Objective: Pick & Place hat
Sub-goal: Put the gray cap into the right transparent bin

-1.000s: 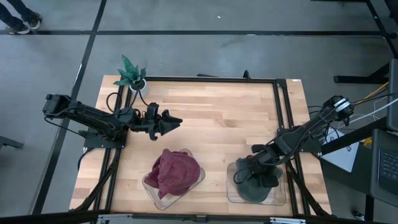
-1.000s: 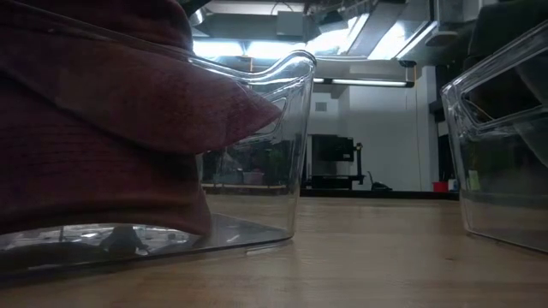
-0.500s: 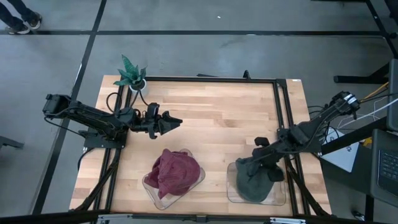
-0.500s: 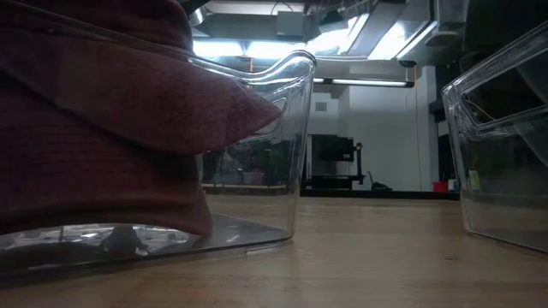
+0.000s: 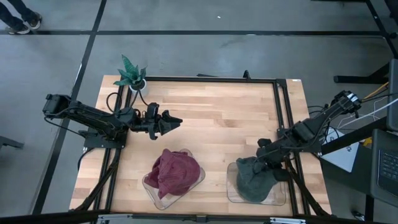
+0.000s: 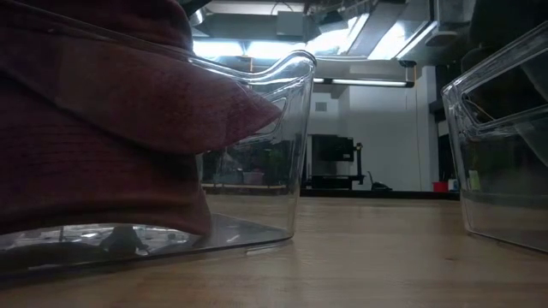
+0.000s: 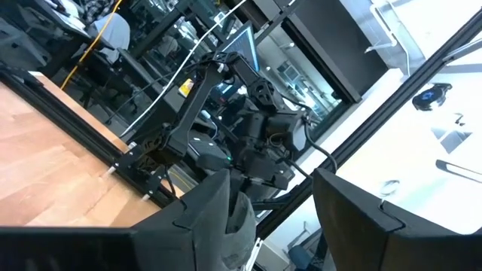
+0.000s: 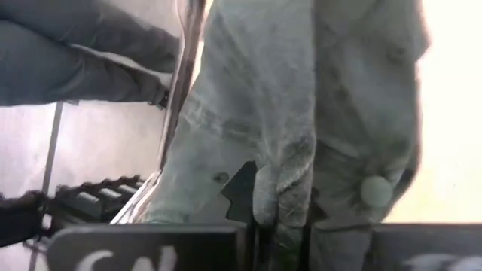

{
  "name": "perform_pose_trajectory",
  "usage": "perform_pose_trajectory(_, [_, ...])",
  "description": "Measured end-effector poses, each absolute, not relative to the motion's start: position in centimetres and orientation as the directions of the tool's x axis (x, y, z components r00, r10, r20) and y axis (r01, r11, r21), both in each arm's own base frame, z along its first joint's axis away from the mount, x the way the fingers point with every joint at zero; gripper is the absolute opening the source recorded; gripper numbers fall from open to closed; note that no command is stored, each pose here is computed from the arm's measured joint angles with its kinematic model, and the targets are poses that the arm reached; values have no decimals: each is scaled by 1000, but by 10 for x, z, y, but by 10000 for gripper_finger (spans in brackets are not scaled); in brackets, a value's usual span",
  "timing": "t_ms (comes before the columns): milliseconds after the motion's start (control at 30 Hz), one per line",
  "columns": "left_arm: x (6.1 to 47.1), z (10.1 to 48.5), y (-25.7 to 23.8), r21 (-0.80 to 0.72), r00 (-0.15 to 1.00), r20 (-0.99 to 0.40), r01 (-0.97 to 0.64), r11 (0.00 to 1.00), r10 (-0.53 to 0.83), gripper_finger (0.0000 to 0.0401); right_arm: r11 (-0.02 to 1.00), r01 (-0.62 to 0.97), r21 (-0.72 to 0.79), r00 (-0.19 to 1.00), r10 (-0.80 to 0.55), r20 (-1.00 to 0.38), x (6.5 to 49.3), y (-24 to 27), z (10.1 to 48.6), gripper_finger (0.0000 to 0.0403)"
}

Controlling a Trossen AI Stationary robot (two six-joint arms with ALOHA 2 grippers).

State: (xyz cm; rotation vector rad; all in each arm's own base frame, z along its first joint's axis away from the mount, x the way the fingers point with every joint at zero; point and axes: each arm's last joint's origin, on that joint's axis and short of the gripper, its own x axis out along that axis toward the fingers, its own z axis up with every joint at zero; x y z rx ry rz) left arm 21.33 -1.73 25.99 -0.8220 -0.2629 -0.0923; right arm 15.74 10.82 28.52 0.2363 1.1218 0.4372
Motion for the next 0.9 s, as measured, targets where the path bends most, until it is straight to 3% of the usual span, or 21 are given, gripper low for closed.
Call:
perform_pose_trajectory(167, [213,260,-17,-711,964,266,184,679,18,186,883,-247,399,336,464,-820,156,108,285,59])
perform_pose_trajectory(467, [213,260,-19,-686,963,267,213,696,-32,187,914,-178,365,345,406,-846,156,102,282,189])
perform_pose_trajectory(667, [213,260,-19,-618,963,267,199,761,-35,185,905,-74,418,373,414,-830,159,103,284,230])
perform_pose_trajectory(900, [213,260,-21,-493,956,271,234,838,-108,185,928,-81,364,615,334,-714,149,90,308,236])
